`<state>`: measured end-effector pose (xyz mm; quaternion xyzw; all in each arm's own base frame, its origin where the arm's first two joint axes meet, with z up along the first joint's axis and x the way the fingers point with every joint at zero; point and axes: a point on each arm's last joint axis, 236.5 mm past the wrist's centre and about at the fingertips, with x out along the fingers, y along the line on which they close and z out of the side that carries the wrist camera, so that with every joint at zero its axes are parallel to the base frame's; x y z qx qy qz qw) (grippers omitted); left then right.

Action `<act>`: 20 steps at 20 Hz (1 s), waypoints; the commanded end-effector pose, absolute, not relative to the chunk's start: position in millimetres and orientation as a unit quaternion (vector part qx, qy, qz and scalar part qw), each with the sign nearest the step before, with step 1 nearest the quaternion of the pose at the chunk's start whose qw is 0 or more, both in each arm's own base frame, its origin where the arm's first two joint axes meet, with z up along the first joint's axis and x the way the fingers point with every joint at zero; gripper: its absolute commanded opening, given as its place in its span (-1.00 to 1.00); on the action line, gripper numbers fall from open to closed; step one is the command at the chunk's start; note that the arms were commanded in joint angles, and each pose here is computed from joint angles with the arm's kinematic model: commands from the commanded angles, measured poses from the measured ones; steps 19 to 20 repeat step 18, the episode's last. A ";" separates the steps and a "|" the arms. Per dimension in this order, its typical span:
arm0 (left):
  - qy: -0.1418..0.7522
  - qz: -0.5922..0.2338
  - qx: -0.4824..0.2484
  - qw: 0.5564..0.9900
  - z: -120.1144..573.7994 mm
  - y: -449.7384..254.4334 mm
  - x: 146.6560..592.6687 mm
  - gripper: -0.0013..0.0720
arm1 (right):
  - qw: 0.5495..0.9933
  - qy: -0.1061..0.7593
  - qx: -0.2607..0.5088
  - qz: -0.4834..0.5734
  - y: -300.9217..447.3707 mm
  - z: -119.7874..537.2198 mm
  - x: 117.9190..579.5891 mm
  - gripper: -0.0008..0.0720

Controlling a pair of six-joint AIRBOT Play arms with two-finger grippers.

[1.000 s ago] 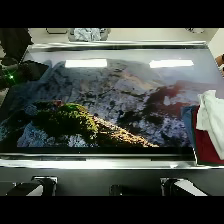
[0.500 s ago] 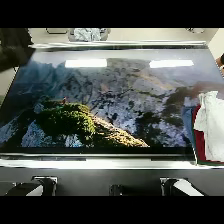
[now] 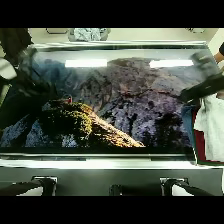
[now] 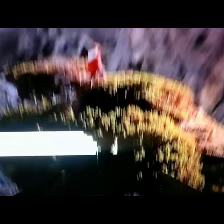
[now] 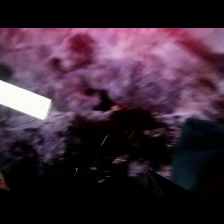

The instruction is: Fold the shirts.

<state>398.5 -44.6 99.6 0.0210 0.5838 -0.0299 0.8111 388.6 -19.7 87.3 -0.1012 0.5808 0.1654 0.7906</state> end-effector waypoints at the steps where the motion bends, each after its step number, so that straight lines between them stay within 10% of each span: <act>1: 0.629 -0.022 0.029 0.777 45.1 -47.0 354.3 0.97 | 0.708 0.659 -0.109 0.230 37.4 30.3 345.6 0.44; 20: 0.620 -0.033 0.035 0.783 38.5 -53.9 346.8 0.97 | 0.712 0.657 -0.127 0.212 27.0 28.5 350.1 0.44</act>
